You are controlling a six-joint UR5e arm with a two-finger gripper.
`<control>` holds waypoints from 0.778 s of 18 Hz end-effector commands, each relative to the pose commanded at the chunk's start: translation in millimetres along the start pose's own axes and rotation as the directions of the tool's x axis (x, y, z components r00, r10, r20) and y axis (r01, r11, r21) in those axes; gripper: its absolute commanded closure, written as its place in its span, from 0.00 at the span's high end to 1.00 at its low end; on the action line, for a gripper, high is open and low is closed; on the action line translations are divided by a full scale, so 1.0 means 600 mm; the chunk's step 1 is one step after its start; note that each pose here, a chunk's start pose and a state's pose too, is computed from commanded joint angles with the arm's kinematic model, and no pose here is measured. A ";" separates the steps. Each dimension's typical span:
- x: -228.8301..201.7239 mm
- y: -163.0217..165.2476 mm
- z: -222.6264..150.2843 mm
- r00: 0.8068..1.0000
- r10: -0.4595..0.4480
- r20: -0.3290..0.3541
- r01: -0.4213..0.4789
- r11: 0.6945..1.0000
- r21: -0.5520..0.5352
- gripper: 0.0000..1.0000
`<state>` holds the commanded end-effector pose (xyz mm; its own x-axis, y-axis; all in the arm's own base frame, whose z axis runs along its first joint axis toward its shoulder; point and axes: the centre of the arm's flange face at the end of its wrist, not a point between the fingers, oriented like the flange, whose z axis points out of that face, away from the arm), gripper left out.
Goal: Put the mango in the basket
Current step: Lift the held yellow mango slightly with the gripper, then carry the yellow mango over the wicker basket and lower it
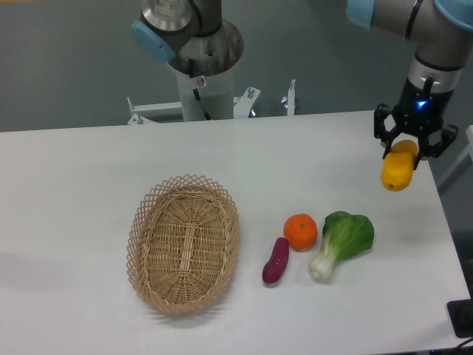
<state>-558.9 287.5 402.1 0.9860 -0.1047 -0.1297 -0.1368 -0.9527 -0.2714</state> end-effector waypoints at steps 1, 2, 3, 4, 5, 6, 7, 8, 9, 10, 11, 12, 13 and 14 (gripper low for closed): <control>0.000 0.000 0.001 1.000 0.000 0.000 0.000 1.000 0.002 0.36; 0.003 0.000 0.006 1.000 0.000 -0.005 0.000 1.000 0.003 0.36; 0.004 0.000 0.007 1.000 0.000 -0.007 0.000 1.000 0.003 0.36; 0.005 0.000 0.006 1.000 -0.001 -0.008 0.001 1.000 0.002 0.36; 0.005 0.001 0.005 1.000 -0.002 -0.009 0.002 1.000 0.002 0.36; 0.006 0.000 0.007 1.000 -0.001 -0.011 0.001 1.000 0.004 0.36; 0.010 -0.003 0.005 1.000 -0.001 -0.012 0.001 1.000 0.010 0.36; 0.015 -0.004 -0.003 1.000 -0.003 -0.008 0.003 1.000 0.013 0.36; 0.027 -0.010 -0.005 1.000 -0.010 -0.011 0.010 1.000 0.021 0.36; 0.038 -0.021 -0.011 1.000 -0.016 -0.009 0.016 0.999 0.031 0.36; 0.049 -0.033 -0.017 1.000 -0.026 -0.008 0.026 0.999 0.040 0.36; 0.061 -0.047 -0.016 0.999 -0.040 -0.014 0.041 0.998 0.045 0.36; 0.078 -0.068 -0.015 0.998 -0.057 -0.019 0.058 0.997 0.046 0.36; 0.097 -0.086 -0.013 0.997 -0.076 -0.025 0.077 0.996 0.047 0.36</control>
<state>-493.5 328.5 416.2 0.9956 -0.0393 -0.0853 -0.0652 -0.9433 -0.3254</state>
